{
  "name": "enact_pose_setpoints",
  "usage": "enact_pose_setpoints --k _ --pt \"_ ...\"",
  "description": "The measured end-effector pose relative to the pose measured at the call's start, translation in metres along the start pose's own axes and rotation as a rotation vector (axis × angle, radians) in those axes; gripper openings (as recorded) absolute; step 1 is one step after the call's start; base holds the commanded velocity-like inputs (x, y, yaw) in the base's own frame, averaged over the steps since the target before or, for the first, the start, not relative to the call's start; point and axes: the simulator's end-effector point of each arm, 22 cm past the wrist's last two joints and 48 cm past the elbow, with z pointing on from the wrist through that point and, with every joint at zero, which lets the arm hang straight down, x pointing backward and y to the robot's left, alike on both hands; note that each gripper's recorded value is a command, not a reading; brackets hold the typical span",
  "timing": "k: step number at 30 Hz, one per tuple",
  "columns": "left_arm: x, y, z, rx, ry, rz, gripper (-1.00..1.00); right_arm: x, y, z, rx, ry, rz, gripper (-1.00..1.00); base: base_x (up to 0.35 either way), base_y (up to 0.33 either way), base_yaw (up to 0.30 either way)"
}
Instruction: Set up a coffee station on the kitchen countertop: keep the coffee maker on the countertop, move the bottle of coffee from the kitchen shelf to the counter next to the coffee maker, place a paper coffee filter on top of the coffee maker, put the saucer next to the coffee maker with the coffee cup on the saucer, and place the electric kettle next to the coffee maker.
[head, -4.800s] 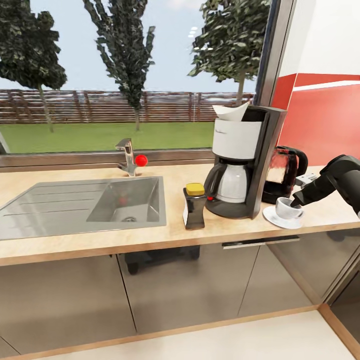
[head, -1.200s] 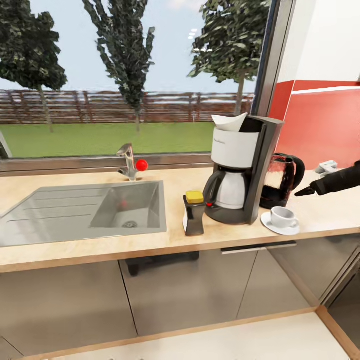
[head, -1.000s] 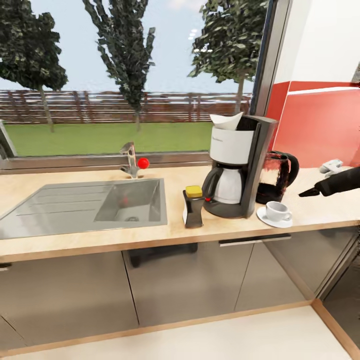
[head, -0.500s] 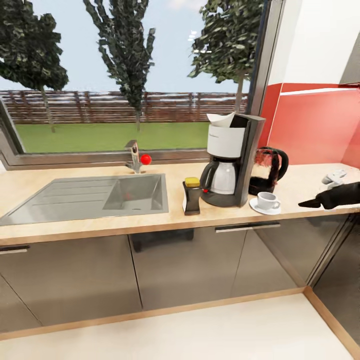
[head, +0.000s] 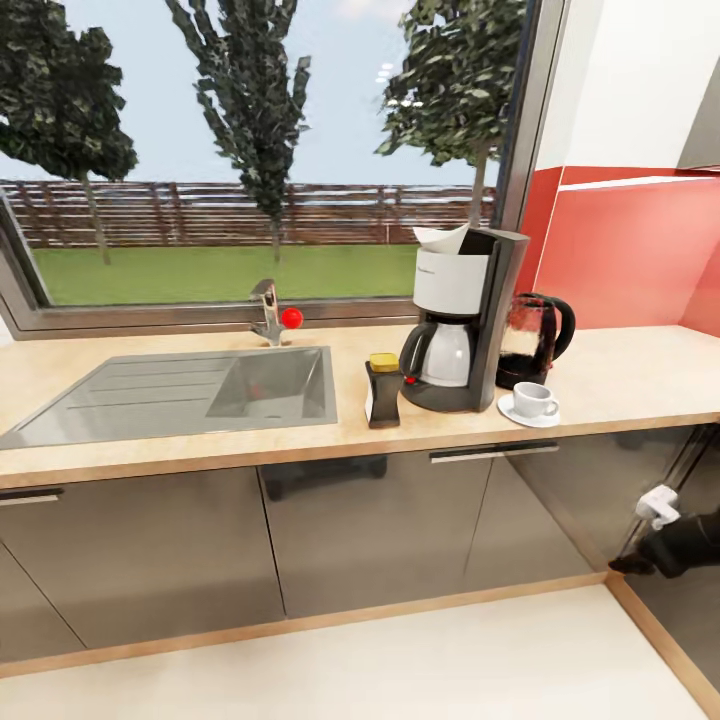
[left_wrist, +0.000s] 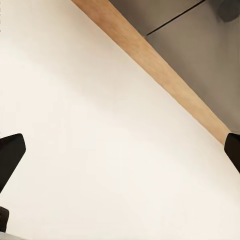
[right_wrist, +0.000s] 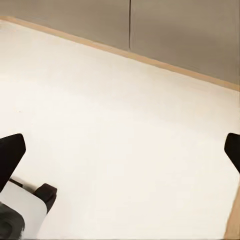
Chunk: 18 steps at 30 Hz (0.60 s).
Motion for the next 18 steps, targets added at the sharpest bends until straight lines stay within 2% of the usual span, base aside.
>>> enact_pose_setpoints --k 2,6,10,11,15,17,18 --pt "0.0 0.0 0.0 0.0 0.0 -0.001 1.0 0.033 -0.001 0.013 -0.029 0.025 0.027 1.0 0.0 0.0 0.0" --pt "0.0 0.001 0.0 -0.001 0.0 -0.002 1.0 0.113 0.0 0.056 -0.105 0.094 0.127 1.0 0.0 0.0 0.0" --pt "0.0 0.001 0.0 0.0 -0.001 -0.003 1.0 0.191 0.005 0.104 -0.109 0.157 0.147 1.0 0.0 0.0 0.0" --pt "0.0 0.001 0.0 0.001 -0.001 -0.003 1.0 0.216 0.01 0.118 -0.104 0.171 0.152 1.0 0.0 0.0 0.0" --pt "0.0 0.001 0.0 0.001 0.0 -0.003 1.0 0.273 0.037 0.151 -0.097 0.209 0.189 1.0 0.0 0.0 0.0" --pt "0.0 0.001 -0.001 0.001 0.0 -0.003 1.0 0.319 0.063 0.169 -0.079 0.245 0.21 1.0 0.0 0.0 0.0" --pt "0.0 0.001 -0.001 0.0 0.0 -0.003 1.0 0.342 0.076 0.177 -0.051 0.253 0.204 1.0 0.0 0.0 0.0"
